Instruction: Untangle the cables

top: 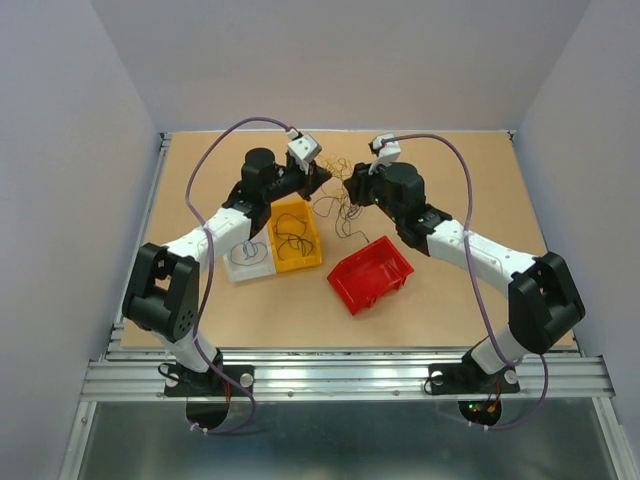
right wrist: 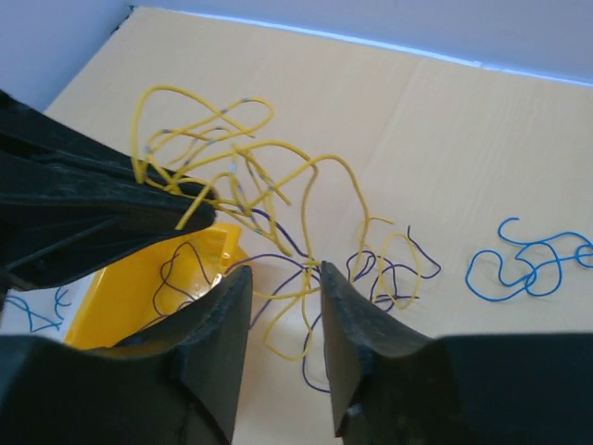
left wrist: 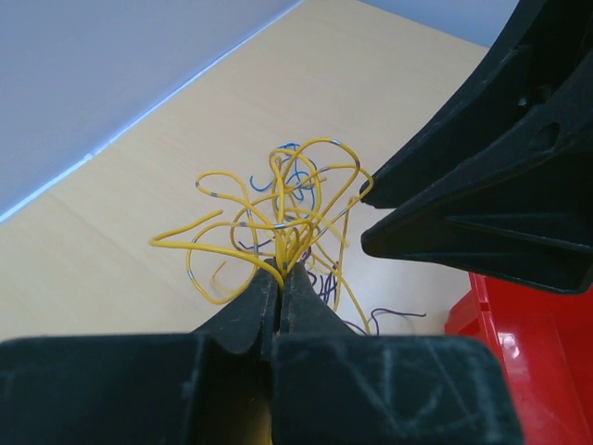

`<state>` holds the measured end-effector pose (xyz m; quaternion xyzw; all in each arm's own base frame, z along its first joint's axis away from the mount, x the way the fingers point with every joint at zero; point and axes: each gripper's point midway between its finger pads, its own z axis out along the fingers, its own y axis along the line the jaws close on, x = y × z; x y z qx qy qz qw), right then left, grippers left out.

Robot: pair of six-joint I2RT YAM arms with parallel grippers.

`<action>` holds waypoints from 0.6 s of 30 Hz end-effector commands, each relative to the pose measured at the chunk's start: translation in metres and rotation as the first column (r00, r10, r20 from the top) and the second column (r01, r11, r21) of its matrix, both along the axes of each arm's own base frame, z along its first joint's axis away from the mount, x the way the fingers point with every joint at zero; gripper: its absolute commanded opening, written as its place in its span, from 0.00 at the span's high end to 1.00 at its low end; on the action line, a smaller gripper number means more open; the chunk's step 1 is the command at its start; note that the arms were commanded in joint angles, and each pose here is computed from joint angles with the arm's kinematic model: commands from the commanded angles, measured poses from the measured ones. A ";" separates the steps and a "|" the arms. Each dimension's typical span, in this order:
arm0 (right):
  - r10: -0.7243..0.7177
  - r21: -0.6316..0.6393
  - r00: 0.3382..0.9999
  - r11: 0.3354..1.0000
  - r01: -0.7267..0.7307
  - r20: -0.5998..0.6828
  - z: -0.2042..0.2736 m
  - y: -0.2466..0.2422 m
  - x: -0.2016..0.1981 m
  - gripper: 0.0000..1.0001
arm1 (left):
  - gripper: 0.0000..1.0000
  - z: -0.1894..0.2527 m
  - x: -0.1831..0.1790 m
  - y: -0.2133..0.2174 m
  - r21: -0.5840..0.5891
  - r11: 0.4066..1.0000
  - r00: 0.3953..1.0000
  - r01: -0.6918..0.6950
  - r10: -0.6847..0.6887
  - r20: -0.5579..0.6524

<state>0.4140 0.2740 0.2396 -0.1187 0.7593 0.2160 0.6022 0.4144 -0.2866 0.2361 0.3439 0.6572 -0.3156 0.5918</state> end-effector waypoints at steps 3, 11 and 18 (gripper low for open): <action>-0.087 0.017 0.994 0.996 0.086 0.070 0.011 -0.018 0.005 0.35 | 1.00 0.062 -0.014 0.009 -0.042 0.999 0.989 0.000 0.006 0.146; -0.062 0.020 0.993 0.998 0.061 0.103 0.008 -0.014 0.010 0.29 | 1.00 0.069 -0.024 0.010 -0.046 0.999 0.990 0.021 -0.015 0.140; -0.010 0.048 0.991 0.999 0.003 0.130 0.003 -0.001 0.014 0.29 | 1.00 0.072 -0.028 0.007 -0.063 0.997 0.993 0.040 -0.033 0.113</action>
